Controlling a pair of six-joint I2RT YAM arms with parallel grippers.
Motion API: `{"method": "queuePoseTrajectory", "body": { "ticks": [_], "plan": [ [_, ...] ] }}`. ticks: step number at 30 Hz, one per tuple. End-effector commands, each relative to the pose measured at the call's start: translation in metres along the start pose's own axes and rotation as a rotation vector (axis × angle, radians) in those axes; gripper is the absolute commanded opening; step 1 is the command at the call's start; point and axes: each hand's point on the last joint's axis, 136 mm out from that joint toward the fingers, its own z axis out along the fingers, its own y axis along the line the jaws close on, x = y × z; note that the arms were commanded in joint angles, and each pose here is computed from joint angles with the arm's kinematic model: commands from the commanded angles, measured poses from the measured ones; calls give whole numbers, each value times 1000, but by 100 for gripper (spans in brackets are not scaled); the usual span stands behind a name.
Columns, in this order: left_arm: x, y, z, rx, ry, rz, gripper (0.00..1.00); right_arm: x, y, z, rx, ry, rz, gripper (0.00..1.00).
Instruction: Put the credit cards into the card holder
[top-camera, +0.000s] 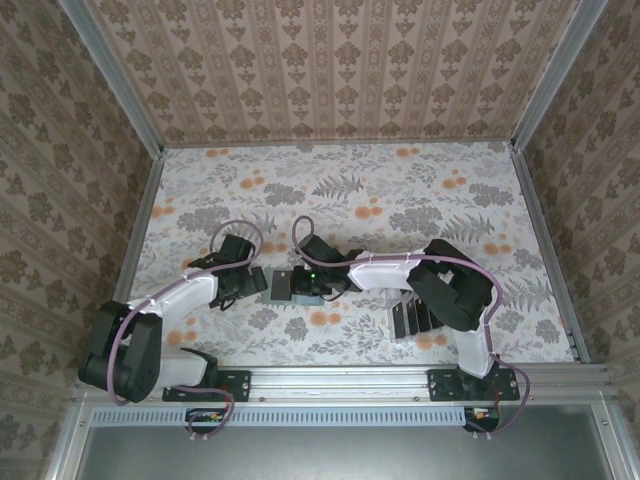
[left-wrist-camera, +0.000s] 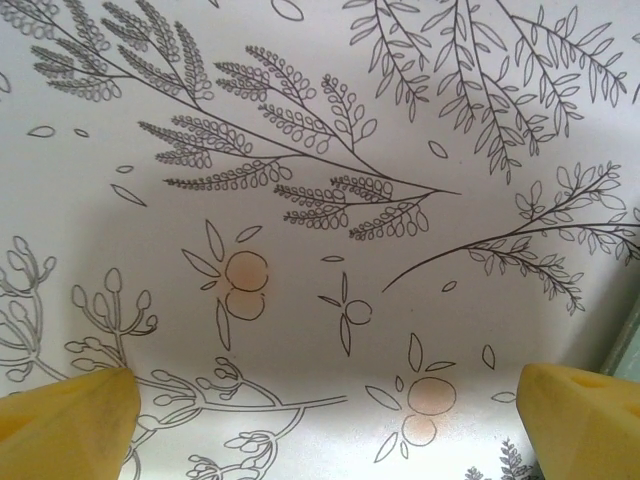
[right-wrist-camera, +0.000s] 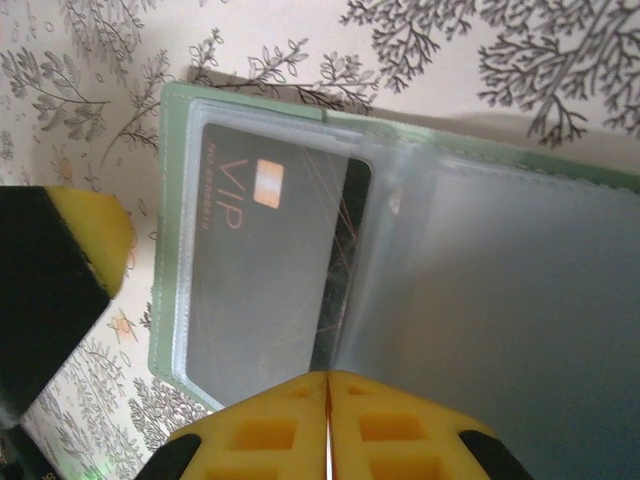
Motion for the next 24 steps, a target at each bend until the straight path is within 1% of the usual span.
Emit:
{"method": "queuePoseTrajectory", "body": {
  "ticks": [1, 11, 17, 21, 24],
  "plan": [
    [10, 1, 6, -3, 27, -10, 100, -3, 10, 7, -25, 4, 8, 11],
    [17, -2, 11, -2, 38, 3, 100, -3, 13, 16, -27, 24, 9, 11],
    [19, -4, 11, 3, 41, 8, 100, -6, 22, 15, -57, 27, 6, 11],
    [16, -5, 7, 6, 33, 14, 100, -12, 32, -3, -82, -3, -13, 11],
    [8, -8, 0, 13, 9, 20, 100, -18, 30, -24, -65, -40, -37, 16]
  ]
}}
